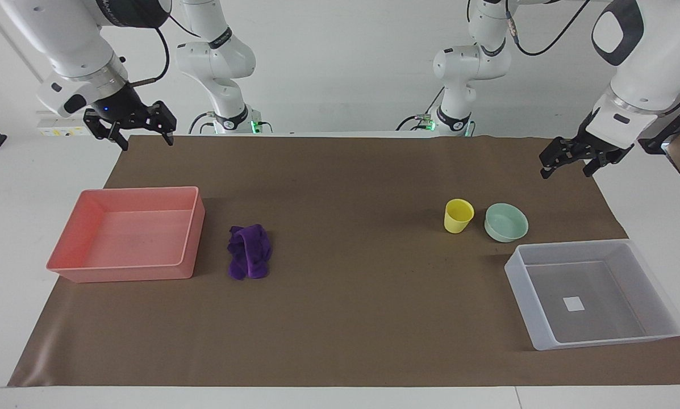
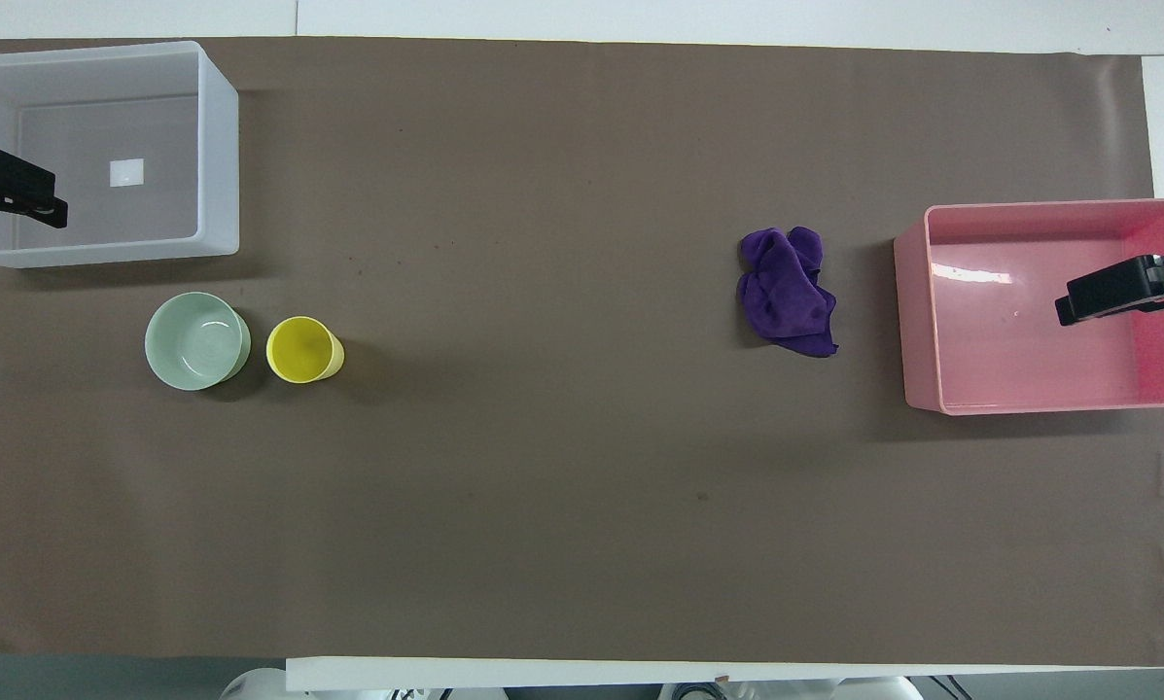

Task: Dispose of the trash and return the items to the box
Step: 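Reach the left gripper to the green bowl while the right gripper grasps the cloth, then lift the bowl into the white bin while the right gripper drops the cloth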

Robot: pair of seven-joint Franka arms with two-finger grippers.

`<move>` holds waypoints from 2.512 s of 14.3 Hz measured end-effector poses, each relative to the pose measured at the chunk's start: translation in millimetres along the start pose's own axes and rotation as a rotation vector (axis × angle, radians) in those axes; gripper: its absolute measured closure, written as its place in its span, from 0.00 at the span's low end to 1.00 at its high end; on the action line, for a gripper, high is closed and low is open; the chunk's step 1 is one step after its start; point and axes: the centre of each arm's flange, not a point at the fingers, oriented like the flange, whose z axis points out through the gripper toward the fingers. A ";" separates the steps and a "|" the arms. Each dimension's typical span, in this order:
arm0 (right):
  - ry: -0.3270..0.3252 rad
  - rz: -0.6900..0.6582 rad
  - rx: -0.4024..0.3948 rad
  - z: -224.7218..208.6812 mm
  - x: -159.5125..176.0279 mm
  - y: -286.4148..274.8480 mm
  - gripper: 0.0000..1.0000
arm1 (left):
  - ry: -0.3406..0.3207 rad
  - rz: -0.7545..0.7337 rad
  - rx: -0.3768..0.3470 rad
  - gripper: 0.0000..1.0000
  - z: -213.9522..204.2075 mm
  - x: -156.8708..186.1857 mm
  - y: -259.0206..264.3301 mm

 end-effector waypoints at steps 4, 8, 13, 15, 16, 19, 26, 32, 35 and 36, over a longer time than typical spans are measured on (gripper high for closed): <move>0.003 0.000 0.000 0.1 0.4 0.1 0.00 | 0.000 -0.004 0.000 0.00 -0.3 -0.3 -4.3; 0.059 -0.032 -0.008 22.0 18.0 -15.2 0.00 | 0.022 -0.028 0.004 0.00 29.8 -6.4 -6.6; 0.095 -0.108 0.012 121.8 86.6 -100.5 0.00 | 0.023 -0.121 0.009 0.00 186.2 -65.3 -46.0; 0.104 -0.114 0.014 173.2 111.8 -122.7 0.00 | 0.013 -0.143 0.007 0.00 236.9 -82.9 -56.1; 0.109 -0.113 0.013 199.5 118.4 -127.7 0.00 | 0.022 -0.143 0.006 0.00 254.8 -87.6 -55.8; 0.095 -0.113 0.009 265.6 115.6 -129.0 0.00 | 0.065 -0.150 0.004 0.06 290.8 -91.2 -51.8; 0.059 -0.086 0.007 290.8 108.6 -144.9 0.50 | 0.059 -0.177 0.002 0.75 301.8 -91.8 -48.7; 0.011 -0.041 0.006 264.1 111.2 -138.5 0.93 | 0.063 -0.213 -0.014 0.97 118.2 -75.2 -54.4; 0.000 -0.012 0.012 186.1 111.2 -119.5 0.93 | 0.185 -0.295 -0.081 0.97 87.4 -36.0 -83.5; 0.007 -0.003 0.013 156.6 105.8 -112.9 0.93 | 0.197 -0.316 -0.090 0.97 104.8 -12.7 -96.2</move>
